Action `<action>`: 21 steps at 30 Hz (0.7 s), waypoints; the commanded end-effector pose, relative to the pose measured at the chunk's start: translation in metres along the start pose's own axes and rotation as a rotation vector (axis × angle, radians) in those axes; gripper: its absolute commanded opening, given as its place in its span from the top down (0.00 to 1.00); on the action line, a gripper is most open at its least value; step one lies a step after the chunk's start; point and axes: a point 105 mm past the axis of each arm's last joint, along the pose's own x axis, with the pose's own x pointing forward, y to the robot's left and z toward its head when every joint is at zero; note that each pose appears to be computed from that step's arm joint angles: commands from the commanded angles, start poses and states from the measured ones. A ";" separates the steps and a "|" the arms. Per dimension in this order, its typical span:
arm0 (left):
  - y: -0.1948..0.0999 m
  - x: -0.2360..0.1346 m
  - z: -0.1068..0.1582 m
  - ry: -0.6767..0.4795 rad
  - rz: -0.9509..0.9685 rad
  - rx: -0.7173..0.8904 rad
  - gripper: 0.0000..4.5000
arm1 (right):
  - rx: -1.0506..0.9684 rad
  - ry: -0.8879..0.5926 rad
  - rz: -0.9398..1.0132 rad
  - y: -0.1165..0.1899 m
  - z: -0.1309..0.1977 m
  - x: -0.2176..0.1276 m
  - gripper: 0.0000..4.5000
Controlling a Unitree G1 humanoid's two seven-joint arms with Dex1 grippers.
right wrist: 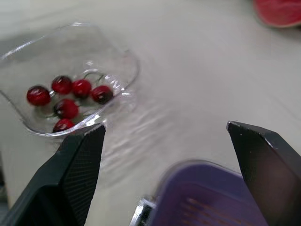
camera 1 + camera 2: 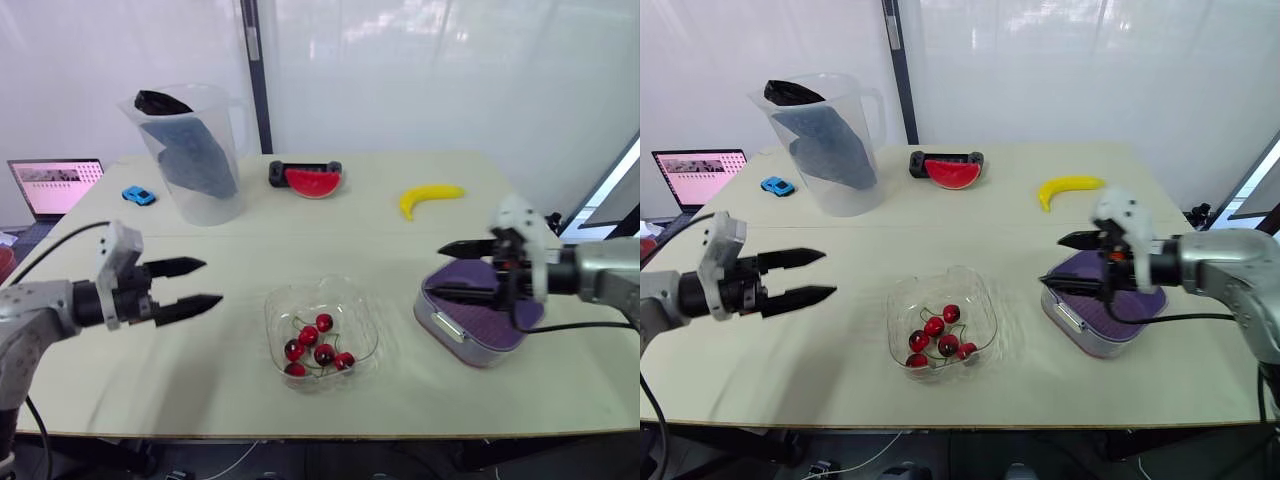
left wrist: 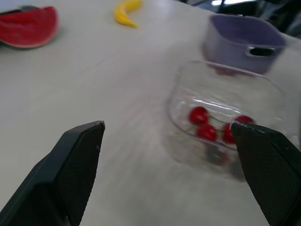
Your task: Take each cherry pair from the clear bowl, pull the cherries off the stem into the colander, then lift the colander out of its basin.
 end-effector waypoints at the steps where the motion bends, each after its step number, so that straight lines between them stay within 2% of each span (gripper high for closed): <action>1: -0.018 -0.006 0.020 -0.018 -0.051 0.058 0.00 | -0.079 -0.008 0.054 0.018 0.024 0.016 0.02; 7: -0.027 -0.003 0.019 -0.044 -0.039 0.047 0.00 | -0.127 0.028 0.233 0.057 0.040 0.048 0.02; 12: -0.014 -0.005 0.013 -0.054 0.010 0.049 0.00 | -0.126 0.043 0.166 0.056 0.044 0.090 0.02; 15: -0.004 -0.009 0.008 -0.044 0.053 0.066 0.00 | -0.160 0.113 0.222 0.074 0.036 0.108 0.02; 21: -0.001 -0.011 -0.001 -0.028 0.073 0.064 0.00 | -0.312 0.192 0.249 0.084 0.025 0.125 0.02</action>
